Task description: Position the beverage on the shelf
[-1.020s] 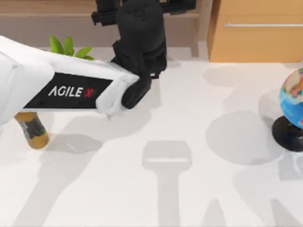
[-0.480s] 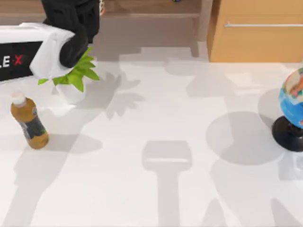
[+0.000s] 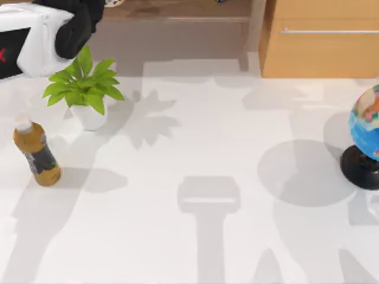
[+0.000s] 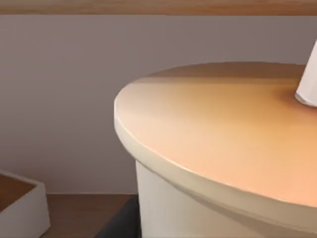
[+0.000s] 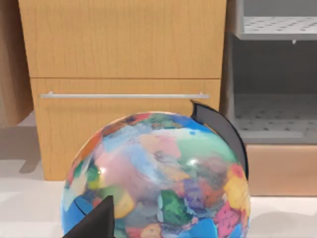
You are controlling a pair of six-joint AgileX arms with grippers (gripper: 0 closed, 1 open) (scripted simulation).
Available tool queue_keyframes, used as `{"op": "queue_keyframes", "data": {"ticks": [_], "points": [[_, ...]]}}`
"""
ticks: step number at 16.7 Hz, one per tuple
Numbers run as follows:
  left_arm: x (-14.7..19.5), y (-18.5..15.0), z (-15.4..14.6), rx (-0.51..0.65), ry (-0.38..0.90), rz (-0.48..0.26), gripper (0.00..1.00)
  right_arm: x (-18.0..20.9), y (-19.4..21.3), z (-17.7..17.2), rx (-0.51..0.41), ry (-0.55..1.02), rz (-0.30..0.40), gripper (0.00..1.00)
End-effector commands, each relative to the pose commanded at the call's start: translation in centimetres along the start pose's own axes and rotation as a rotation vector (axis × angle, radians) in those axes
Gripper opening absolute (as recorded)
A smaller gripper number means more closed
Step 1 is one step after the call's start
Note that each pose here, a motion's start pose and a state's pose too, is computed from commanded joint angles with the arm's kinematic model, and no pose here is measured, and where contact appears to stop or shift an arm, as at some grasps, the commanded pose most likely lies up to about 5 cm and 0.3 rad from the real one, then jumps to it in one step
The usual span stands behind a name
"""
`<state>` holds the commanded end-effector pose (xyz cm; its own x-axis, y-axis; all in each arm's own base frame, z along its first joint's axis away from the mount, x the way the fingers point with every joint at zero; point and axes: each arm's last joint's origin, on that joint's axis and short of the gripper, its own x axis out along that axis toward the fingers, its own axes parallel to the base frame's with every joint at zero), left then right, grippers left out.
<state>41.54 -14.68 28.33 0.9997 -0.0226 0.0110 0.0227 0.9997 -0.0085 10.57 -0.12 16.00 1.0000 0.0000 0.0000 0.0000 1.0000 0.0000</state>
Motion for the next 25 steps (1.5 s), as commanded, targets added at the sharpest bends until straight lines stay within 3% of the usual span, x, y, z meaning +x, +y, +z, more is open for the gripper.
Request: {"op": "queue_keyframes", "data": {"ticks": [9, 11, 15, 17, 20, 25], "points": [[-0.1, -0.3, -0.7, 0.041, 0.023, -0.022, 0.00, 0.0, 0.0, 0.0, 0.000, 0.000, 0.000, 1.00], [-0.6, -1.3, -1.8, 0.119, 0.054, -0.085, 0.00, 0.0, 0.0, 0.0, 0.000, 0.000, 0.000, 1.00], [-2.4, -4.8, -3.1, 0.303, 0.056, -0.283, 0.00, 0.0, 0.0, 0.0, 0.000, 0.000, 0.000, 1.00], [-2.6, -5.7, -3.0, 0.341, 0.034, -0.334, 0.00, 0.0, 0.0, 0.0, 0.000, 0.000, 0.000, 1.00], [-1.4, -5.2, -2.6, 0.321, 0.013, -0.302, 0.00, 0.0, 0.0, 0.0, 0.000, 0.000, 0.000, 1.00], [2.0, -1.7, -3.0, 0.132, 0.019, -0.108, 0.00, 0.0, 0.0, 0.0, 0.000, 0.000, 0.000, 1.00]]}}
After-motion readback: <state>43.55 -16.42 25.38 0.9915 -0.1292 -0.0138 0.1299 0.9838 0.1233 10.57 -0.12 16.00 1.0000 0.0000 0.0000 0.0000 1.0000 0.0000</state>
